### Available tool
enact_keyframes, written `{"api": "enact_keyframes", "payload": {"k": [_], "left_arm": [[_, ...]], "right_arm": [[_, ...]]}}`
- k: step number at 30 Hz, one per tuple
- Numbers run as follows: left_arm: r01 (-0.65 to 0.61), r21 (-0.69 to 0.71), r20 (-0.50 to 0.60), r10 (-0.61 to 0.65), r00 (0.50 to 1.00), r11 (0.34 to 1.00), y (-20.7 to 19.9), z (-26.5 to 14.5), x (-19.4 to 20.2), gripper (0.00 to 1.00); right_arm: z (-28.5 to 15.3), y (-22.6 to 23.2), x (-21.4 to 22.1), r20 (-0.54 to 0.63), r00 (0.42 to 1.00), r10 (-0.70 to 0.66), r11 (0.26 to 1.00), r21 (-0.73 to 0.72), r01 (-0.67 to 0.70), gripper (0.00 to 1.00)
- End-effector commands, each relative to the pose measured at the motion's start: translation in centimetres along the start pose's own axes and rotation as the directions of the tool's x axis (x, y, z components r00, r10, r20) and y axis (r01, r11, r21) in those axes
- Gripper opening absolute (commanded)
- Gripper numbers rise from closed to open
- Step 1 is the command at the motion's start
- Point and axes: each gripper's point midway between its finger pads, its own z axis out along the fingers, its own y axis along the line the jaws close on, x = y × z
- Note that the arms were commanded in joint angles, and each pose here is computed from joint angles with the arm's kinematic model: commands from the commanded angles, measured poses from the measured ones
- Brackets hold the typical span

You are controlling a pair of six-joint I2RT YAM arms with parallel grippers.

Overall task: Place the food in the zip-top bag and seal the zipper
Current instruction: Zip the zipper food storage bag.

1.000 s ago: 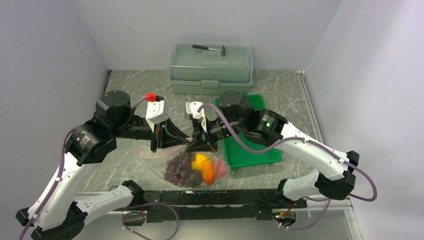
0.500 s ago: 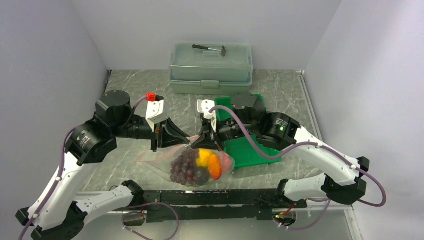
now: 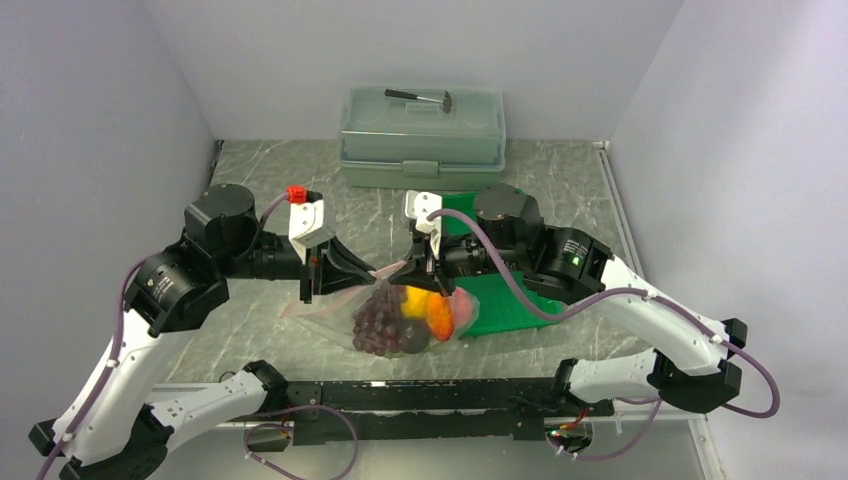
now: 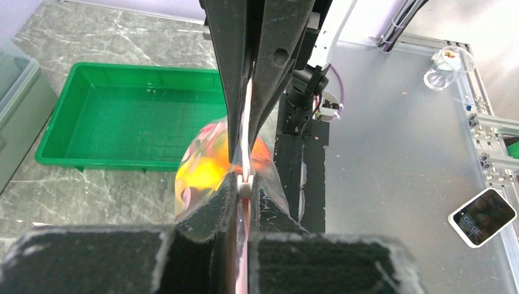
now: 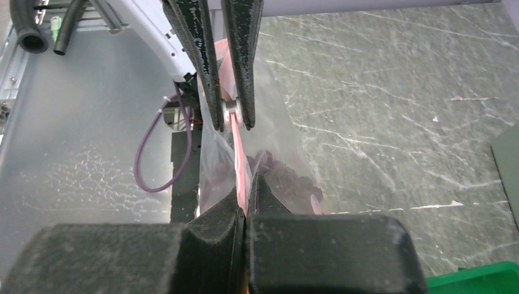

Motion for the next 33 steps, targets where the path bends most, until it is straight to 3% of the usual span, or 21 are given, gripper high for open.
{"api": "enact_keyframes", "payload": {"k": [1, 19, 33], "left_arm": [[0.011, -0.033, -0.020, -0.012, 1.000, 0.999, -0.2, -0.8, 0.7, 0.00], [0.017, -0.198, -0.002, -0.018, 1.000, 0.980, 1.6, -2.0, 1.1, 0.00], [0.038, -0.320, -0.007, -0.043, 0.999, 0.947, 3.1, -3.0, 2.5, 0.00]], "right_arm": [[-4.0, -0.5, -7.4, 0.226, 0.970, -0.092, 0.991, 0.113, 0.068, 0.00], [-6.7, -1.8, -8.1, 0.247, 0.966, -0.073, 0.976, 0.217, 0.018, 0.00], [-10.7, -4.8, -9.7, 0.387, 0.921, -0.054, 0.902, 0.414, -0.121, 0.00]]}}
